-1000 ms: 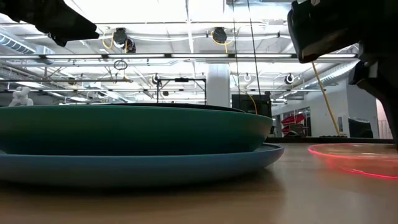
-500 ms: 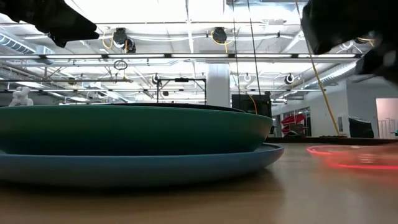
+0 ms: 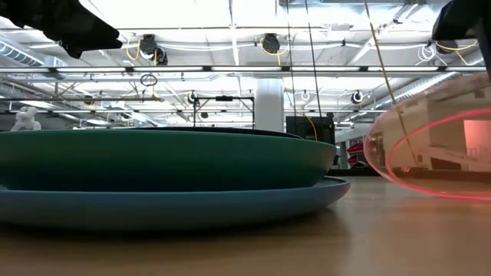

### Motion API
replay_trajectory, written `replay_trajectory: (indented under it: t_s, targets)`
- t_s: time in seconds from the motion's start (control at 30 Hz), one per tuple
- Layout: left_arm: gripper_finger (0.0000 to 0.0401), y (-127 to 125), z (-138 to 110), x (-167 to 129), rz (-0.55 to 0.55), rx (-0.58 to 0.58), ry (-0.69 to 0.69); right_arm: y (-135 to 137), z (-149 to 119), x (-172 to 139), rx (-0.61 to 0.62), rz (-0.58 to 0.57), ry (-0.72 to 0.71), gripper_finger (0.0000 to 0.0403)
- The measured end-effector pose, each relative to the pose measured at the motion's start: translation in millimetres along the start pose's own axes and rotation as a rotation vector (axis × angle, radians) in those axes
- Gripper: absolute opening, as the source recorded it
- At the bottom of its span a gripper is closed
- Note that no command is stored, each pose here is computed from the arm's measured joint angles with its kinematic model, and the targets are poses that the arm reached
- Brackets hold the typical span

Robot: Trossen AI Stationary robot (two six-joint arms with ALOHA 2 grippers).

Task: Stack plastic plates
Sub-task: Stack the light orange plate on top of the light blue plate

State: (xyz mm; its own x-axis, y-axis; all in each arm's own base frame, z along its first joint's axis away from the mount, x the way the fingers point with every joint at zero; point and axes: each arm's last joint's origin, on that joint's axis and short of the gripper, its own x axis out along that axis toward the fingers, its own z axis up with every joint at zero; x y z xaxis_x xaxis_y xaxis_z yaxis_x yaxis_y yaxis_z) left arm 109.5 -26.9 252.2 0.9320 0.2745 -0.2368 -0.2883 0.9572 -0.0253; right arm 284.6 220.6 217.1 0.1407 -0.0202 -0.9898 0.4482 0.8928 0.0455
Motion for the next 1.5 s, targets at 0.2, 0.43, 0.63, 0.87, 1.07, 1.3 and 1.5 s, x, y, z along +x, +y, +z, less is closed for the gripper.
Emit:
replay_trajectory:
  t_s: [0.2, 0.43, 0.63, 0.87, 1.07, 1.3, 1.5]
  targets:
    - [0.0170, 0.3, -1.1, 0.0, 0.002, 0.012, 0.010, -3.4, 0.6, -12.2, 0.013, 0.020, -0.037, 0.0001]
    - [0.0170, 0.5, -2.2, 0.0, 0.004, 0.020, 0.019, -7.2, 4.3, -22.6, 0.002, 0.010, -0.122, 0.0000]
    - [0.0170, 0.5, -2.2, -0.1, 0.004, 0.020, 0.019, -3.5, 16.7, -40.2, -0.052, 0.011, -0.232, 0.0000]
    - [0.0170, 0.5, -2.3, 0.0, 0.004, 0.020, 0.020, 1.2, 36.0, -65.7, -0.147, 0.016, -0.404, 0.0000]
    - [0.0170, 0.5, -2.3, -0.1, 0.004, 0.020, 0.020, 6.7, 58.8, -67.5, -0.277, 0.064, -0.526, 0.0000]
    - [0.0170, 0.6, -2.4, -0.1, 0.005, 0.020, 0.021, 9.9, 84.3, -63.9, -0.471, 0.058, -0.635, 0.0000]
    - [0.0170, 0.6, -2.4, 0.0, 0.005, 0.020, 0.021, 18.1, 102.8, -36.0, -0.641, 0.018, -0.638, 0.0000]
